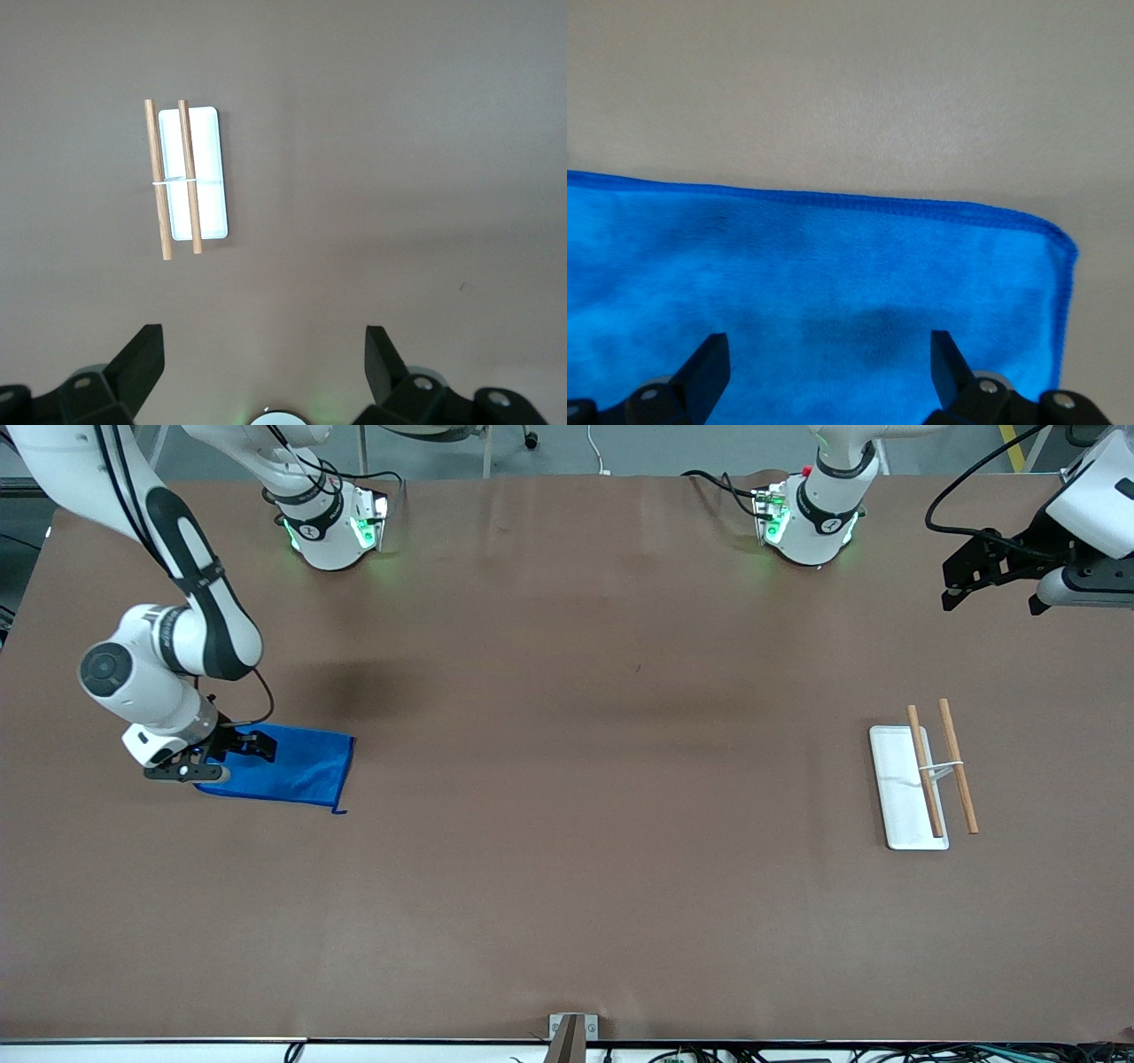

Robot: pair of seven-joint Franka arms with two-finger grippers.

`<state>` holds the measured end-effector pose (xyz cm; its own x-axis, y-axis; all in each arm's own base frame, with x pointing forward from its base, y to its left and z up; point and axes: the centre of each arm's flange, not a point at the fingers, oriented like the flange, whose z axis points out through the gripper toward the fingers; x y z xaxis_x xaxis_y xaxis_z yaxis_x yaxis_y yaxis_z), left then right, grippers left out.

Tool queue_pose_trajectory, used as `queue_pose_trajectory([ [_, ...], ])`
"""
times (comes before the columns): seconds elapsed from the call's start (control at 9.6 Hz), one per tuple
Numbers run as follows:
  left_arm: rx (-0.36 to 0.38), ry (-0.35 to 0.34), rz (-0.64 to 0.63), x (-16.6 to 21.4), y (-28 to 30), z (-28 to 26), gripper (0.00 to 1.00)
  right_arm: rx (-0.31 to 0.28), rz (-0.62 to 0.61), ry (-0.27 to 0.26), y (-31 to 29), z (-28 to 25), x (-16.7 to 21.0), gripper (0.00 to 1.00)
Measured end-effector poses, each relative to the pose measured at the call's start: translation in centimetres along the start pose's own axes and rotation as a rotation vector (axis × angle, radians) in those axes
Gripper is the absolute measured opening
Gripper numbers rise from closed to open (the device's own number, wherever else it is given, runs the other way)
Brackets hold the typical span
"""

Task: Right arm passes towel to left arm to hang
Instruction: 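Reach the right gripper down to the blue towel's edge, then grasp the towel edge with the right gripper and lift it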

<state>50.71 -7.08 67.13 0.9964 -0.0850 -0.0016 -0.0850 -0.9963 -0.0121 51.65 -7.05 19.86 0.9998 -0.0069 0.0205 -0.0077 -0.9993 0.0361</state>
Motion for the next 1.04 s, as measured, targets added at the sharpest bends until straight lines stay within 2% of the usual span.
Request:
queue_pose_trajectory([
  [0.21,-0.001,-0.006,-0.001,0.2,0.0,0.3,1.0,0.0,-0.003,-0.012,-0.1,1.6,-0.5,0.96],
  [0.52,-0.001,-0.009,-0.001,0.3,-0.1,0.4,1.0,-0.002,-0.005,-0.001,-0.2,3.0,-1.1,0.84],
  [0.83,-0.001,-0.008,-0.001,0.3,-0.1,0.4,1.0,-0.003,-0.006,0.006,-0.2,2.8,-1.0,0.62],
  [0.94,-0.001,-0.008,-0.002,0.3,-0.1,0.4,1.0,-0.004,-0.004,0.01,-0.1,2.6,-0.9,0.48],
  [1.04,-0.001,-0.008,-0.003,0.3,-0.2,0.4,1.0,-0.003,-0.003,0.008,-0.1,2.5,-0.8,0.39],
])
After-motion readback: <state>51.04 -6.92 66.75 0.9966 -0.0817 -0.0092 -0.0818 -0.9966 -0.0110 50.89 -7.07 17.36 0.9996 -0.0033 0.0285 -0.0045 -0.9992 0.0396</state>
